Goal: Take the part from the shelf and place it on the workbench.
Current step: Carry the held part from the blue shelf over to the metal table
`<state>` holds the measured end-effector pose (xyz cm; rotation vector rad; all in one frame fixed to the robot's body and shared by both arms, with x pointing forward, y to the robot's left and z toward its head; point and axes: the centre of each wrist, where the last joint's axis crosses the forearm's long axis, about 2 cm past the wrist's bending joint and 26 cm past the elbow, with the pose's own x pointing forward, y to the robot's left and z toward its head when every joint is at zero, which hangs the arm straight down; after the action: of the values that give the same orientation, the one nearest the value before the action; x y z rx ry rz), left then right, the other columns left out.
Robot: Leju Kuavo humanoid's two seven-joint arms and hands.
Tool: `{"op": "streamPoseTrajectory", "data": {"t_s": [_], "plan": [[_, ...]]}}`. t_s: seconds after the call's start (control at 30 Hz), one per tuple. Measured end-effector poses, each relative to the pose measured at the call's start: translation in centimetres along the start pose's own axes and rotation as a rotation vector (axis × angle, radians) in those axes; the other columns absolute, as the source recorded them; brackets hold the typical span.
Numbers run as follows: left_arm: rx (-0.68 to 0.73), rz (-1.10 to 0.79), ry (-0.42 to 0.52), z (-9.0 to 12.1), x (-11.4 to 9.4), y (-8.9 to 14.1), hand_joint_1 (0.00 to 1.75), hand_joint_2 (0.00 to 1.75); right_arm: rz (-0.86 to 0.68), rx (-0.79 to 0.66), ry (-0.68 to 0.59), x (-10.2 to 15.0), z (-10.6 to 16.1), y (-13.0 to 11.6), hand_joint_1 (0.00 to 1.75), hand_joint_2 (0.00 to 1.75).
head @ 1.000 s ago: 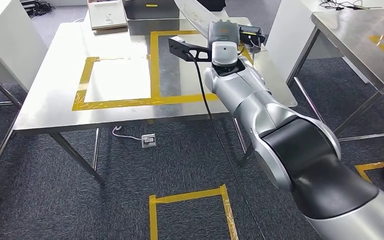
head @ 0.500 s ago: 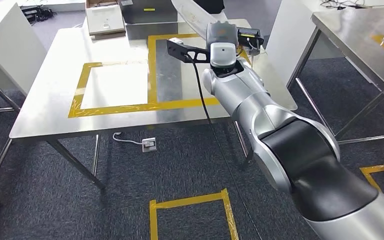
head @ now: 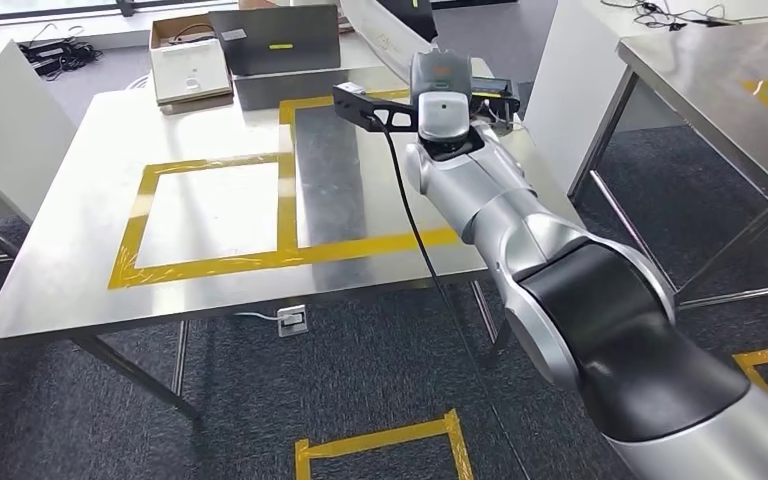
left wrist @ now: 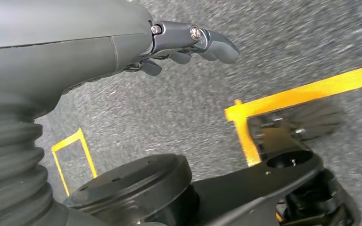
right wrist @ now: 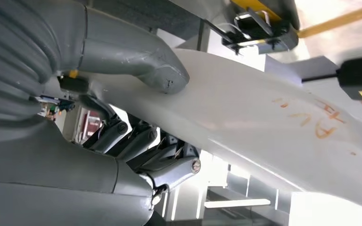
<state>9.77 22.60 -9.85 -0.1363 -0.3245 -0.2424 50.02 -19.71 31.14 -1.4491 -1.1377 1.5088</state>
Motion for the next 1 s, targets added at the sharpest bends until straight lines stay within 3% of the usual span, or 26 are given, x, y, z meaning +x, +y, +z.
{"op": "streamPoseTrajectory", "data": {"t_s": [1.0], "plan": [[-0.001,-0.018,-0.009,-0.1,0.7,0.1,0.00,1.75,0.007,0.020,-0.001,-0.2,0.1,0.7,1.62,1.75]]}}
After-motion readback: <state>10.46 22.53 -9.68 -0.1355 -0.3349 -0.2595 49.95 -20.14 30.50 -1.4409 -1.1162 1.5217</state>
